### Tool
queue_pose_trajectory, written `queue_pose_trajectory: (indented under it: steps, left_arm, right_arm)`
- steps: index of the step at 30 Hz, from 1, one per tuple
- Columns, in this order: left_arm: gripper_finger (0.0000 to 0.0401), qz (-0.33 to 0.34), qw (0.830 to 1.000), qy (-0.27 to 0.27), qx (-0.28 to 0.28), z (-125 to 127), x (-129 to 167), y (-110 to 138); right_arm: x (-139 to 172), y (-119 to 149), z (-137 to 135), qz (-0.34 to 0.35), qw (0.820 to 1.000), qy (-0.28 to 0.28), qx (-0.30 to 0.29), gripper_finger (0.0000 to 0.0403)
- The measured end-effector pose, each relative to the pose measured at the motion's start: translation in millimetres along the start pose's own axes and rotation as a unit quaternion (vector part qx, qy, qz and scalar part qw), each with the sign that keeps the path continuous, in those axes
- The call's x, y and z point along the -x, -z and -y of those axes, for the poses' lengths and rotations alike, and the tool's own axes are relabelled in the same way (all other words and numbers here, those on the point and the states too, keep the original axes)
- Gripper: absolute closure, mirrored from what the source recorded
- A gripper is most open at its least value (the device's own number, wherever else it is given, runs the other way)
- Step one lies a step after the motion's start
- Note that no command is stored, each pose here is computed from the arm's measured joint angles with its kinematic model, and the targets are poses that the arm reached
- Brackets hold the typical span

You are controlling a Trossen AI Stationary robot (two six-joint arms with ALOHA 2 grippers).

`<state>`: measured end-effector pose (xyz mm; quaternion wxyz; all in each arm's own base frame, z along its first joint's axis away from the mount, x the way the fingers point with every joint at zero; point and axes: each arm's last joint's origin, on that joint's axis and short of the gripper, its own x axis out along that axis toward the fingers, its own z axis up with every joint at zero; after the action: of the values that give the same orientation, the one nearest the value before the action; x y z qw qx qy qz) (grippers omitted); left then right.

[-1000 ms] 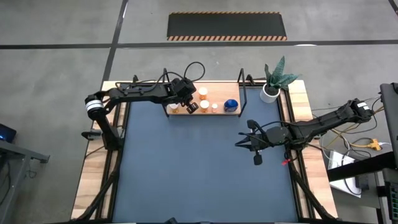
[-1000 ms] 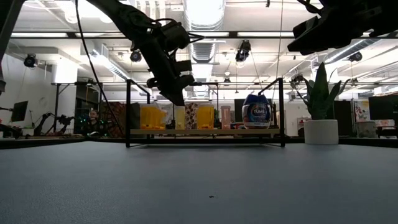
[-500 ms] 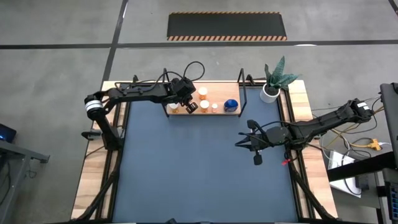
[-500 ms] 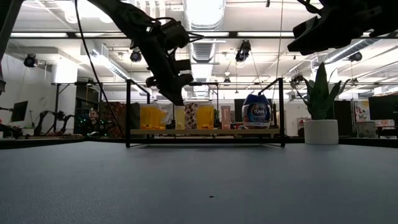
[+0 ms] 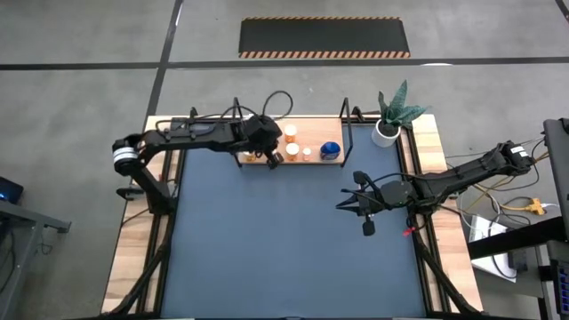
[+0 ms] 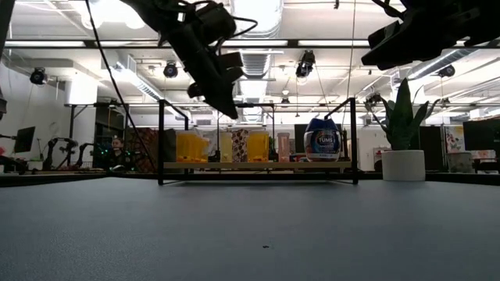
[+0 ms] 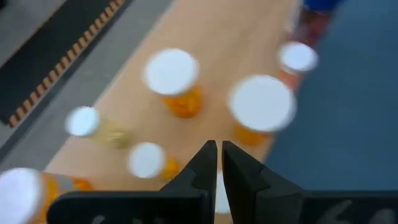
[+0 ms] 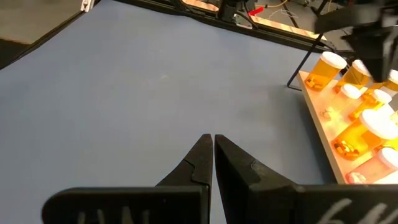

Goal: Pick and place medicine bottles onto shelf by color
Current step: Adjust the pill bottles on the shelf

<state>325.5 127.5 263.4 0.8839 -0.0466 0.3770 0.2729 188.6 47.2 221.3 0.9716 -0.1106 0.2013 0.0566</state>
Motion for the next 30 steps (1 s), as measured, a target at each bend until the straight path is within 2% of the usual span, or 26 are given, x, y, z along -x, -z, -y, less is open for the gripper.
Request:
queue_pose_trajectory:
  steps: [4, 6, 9, 15, 30]
  left_arm:
    - [0.0393, -0.005, 1.0, 0.013, -0.017, 15, 2, 5]
    - [0.0393, -0.01, 1.0, 0.001, -0.022, 17, 1, 9]
    - [0.0393, -0.019, 0.999, -0.02, -0.026, 17, -2, 15]
    - [0.0393, -0.038, 0.999, -0.024, -0.02, 17, -7, 27]
    - [0.0393, -0.047, 0.998, -0.025, -0.021, 16, -7, 29]
  right_arm:
    - [0, 0, 0, 0.0, 1.0, 0.0, -0.001, 0.0394]
    - [0, 0, 0, 0.0, 1.0, 0.0, -0.003, 0.0394]
    - [0, 0, 0, 0.0, 1.0, 0.0, -0.003, 0.0394]
    - [0, 0, 0, 0.0, 1.0, 0.0, -0.003, 0.0394]
    - [0, 0, 0, 0.0, 1.0, 0.0, -0.003, 0.0394]
